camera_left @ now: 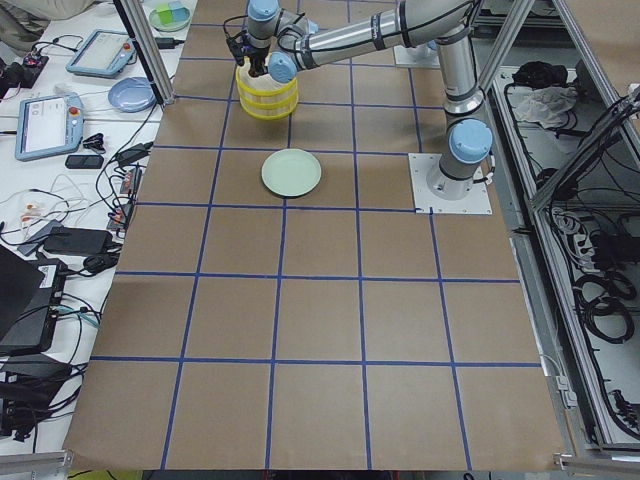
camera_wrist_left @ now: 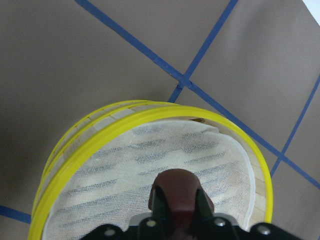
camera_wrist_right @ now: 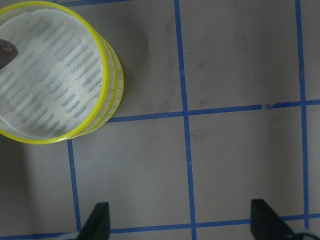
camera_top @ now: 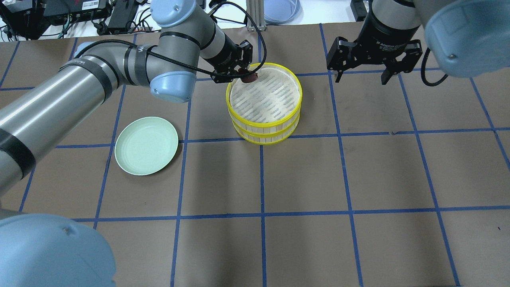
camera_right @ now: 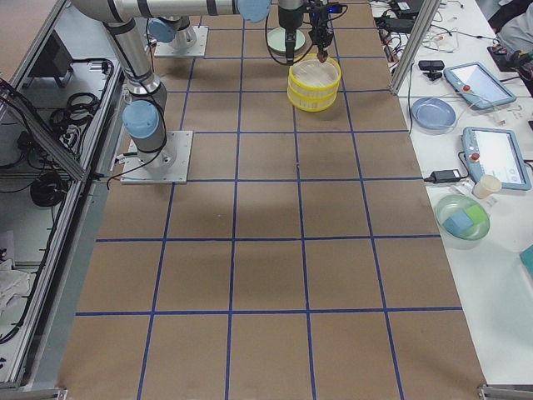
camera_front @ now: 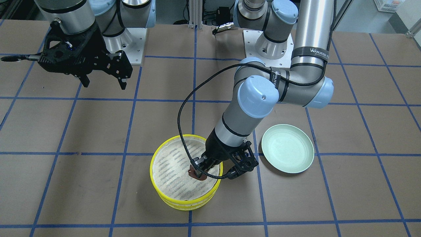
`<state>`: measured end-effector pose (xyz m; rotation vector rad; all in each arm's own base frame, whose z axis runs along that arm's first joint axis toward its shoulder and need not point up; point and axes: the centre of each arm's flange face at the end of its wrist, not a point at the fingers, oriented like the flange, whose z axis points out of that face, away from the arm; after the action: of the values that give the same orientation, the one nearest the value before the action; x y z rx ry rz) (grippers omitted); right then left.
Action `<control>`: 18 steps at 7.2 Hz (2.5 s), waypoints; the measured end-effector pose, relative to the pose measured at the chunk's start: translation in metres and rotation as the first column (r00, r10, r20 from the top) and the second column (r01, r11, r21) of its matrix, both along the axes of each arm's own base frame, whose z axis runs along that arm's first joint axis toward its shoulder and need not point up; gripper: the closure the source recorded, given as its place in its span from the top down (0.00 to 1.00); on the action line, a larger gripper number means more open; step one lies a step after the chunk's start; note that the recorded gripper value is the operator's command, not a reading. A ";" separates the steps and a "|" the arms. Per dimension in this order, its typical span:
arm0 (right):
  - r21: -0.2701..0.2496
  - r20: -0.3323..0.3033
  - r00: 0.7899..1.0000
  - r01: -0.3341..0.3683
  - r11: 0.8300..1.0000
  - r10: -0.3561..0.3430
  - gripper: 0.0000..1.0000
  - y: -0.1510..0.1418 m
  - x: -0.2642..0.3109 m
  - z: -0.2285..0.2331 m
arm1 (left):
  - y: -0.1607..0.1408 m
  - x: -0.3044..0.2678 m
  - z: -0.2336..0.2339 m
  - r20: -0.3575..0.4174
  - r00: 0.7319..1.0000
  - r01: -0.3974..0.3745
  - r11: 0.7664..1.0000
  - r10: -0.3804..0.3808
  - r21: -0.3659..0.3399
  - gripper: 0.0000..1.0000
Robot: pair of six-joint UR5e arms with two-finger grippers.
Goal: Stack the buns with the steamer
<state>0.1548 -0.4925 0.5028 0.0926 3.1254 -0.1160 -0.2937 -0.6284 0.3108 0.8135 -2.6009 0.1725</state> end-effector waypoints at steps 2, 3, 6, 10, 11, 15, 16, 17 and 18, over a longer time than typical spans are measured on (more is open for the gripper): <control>0.004 -0.003 1.000 -0.026 1.000 0.026 1.00 0.004 -0.006 0.004 | 0.001 -0.007 -0.002 -0.011 1.000 -0.026 1.000 0.026 0.008 1.00; 0.005 -0.002 1.000 -0.030 1.000 0.030 1.00 0.005 -0.006 0.005 | 0.001 -0.007 0.000 -0.011 1.000 -0.026 1.000 0.027 0.004 0.99; 0.012 -0.003 1.000 -0.031 0.999 0.031 1.00 0.006 -0.006 0.003 | 0.003 0.005 0.021 0.071 0.996 0.053 0.997 -0.049 -0.050 0.99; 0.002 -0.005 0.999 -0.032 0.999 0.032 1.00 0.006 -0.006 0.004 | 0.012 0.123 0.070 0.345 0.871 0.347 0.935 -0.349 0.070 1.00; -0.001 -0.005 0.999 -0.033 0.999 0.033 1.00 0.006 -0.006 0.005 | 0.021 0.158 0.086 0.375 0.825 0.405 0.905 -0.422 0.128 1.00; -0.018 -0.002 1.000 -0.023 1.000 0.023 1.00 0.010 -0.005 0.012 | 0.094 0.212 0.162 0.396 0.734 0.468 0.833 -0.552 0.294 1.00; -0.018 -0.001 1.000 -0.021 1.000 0.021 1.00 0.010 -0.005 0.012 | 0.111 0.212 0.177 0.390 0.735 0.468 0.832 -0.554 0.299 1.00; -0.019 0.000 1.000 -0.020 1.000 0.020 1.00 0.010 -0.005 0.012 | 0.123 0.210 0.189 0.384 0.742 0.466 0.835 -0.549 0.292 1.00; -0.023 0.000 1.000 -0.020 1.000 0.020 1.00 0.010 -0.005 0.013 | 0.129 0.209 0.195 0.376 0.754 0.461 0.842 -0.538 0.280 1.00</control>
<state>0.1501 -0.4822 0.5154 0.0609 3.1231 -0.1509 -0.0848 -0.4990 0.5061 0.0818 -3.1973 -0.0336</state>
